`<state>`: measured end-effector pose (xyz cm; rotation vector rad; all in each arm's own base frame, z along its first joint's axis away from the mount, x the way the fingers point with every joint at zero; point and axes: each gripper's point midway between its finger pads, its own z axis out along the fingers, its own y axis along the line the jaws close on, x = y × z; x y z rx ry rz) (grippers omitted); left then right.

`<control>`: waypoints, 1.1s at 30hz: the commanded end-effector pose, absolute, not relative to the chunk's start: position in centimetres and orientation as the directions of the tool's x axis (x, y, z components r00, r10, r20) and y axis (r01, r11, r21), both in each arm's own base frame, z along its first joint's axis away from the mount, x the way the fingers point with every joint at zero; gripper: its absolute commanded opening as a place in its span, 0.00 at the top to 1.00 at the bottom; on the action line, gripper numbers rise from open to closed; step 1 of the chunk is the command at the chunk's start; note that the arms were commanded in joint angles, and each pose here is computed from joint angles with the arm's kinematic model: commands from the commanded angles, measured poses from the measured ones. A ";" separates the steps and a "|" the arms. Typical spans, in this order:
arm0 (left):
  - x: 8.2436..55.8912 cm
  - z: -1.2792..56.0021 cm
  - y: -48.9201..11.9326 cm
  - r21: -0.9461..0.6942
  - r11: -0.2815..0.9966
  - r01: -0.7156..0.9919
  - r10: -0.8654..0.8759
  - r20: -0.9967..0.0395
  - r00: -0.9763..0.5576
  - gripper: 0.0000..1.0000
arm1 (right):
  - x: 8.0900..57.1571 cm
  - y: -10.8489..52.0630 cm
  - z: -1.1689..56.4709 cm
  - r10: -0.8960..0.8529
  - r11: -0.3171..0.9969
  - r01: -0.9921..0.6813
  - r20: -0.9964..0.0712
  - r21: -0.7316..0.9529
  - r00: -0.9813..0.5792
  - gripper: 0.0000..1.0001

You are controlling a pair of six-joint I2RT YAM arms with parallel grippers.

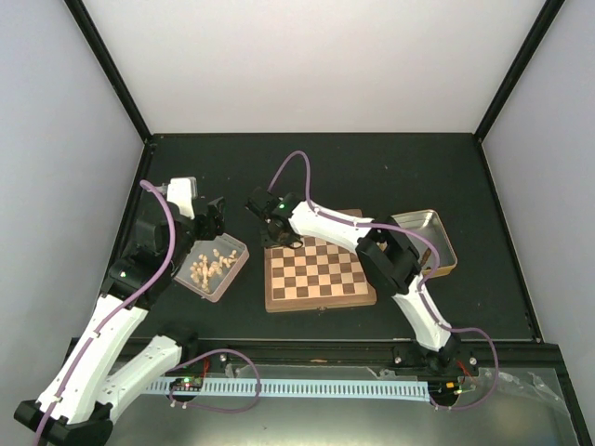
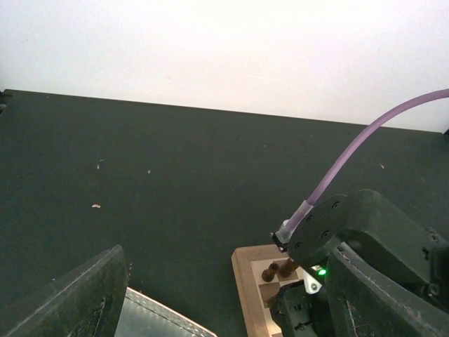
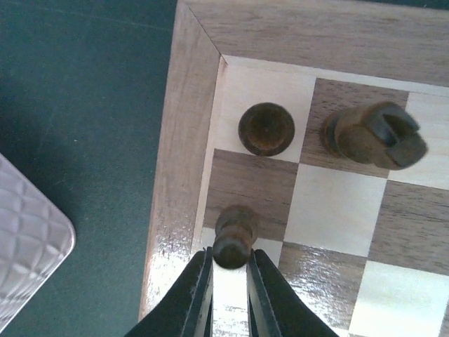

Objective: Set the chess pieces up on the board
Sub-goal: Adjust the chess piece on the chessboard.

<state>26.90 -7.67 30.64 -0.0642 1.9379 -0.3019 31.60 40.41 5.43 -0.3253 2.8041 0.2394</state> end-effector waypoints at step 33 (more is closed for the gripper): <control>26.9 31.5 -7.5 -0.258 0.961 0.101 -0.208 -0.913 -0.350 0.20 | 30.0 34.5 19.4 -0.059 0.929 -0.250 -0.558 0.273 -0.828 0.67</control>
